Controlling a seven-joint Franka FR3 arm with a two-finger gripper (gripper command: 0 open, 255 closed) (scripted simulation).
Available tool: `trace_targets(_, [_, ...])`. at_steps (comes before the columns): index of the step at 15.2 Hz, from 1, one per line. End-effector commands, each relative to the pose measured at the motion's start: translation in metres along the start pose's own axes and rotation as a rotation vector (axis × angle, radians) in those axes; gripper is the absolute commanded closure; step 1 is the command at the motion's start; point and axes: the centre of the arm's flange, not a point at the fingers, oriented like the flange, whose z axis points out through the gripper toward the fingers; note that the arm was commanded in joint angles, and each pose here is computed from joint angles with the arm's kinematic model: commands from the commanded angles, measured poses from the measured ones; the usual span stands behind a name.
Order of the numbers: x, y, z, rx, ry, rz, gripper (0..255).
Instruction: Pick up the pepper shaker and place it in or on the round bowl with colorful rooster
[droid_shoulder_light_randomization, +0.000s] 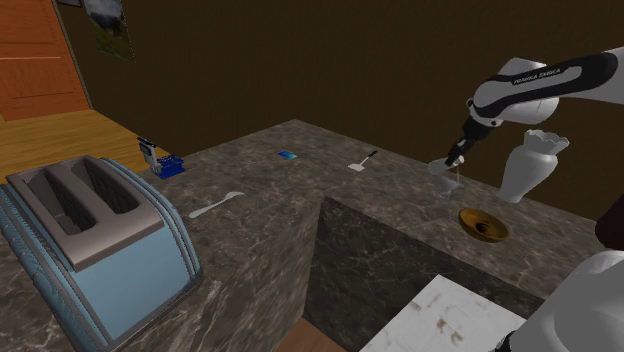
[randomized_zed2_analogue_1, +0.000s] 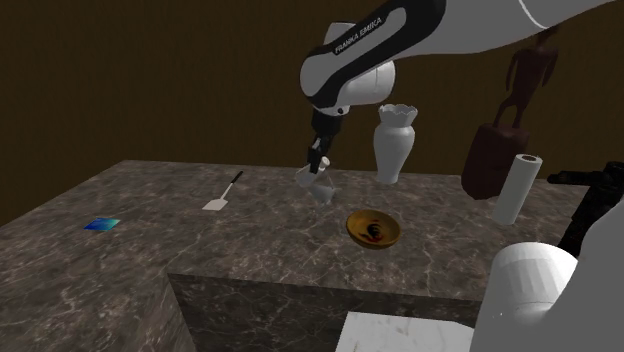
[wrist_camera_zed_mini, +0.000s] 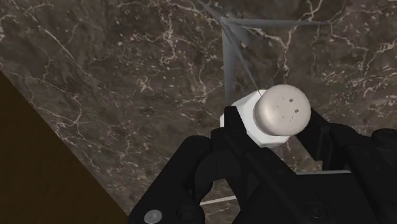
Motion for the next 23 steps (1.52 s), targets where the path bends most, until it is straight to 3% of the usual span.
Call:
trace_targets(1, [-0.012,-0.001,-0.007,0.0,0.0,0.0,255])
trace_targets(13, [-0.166,-0.01,-0.064,0.0,0.0,0.0,255])
trace_targets(23, [-0.177,-0.015,-0.013,0.0,0.0,0.0,255])
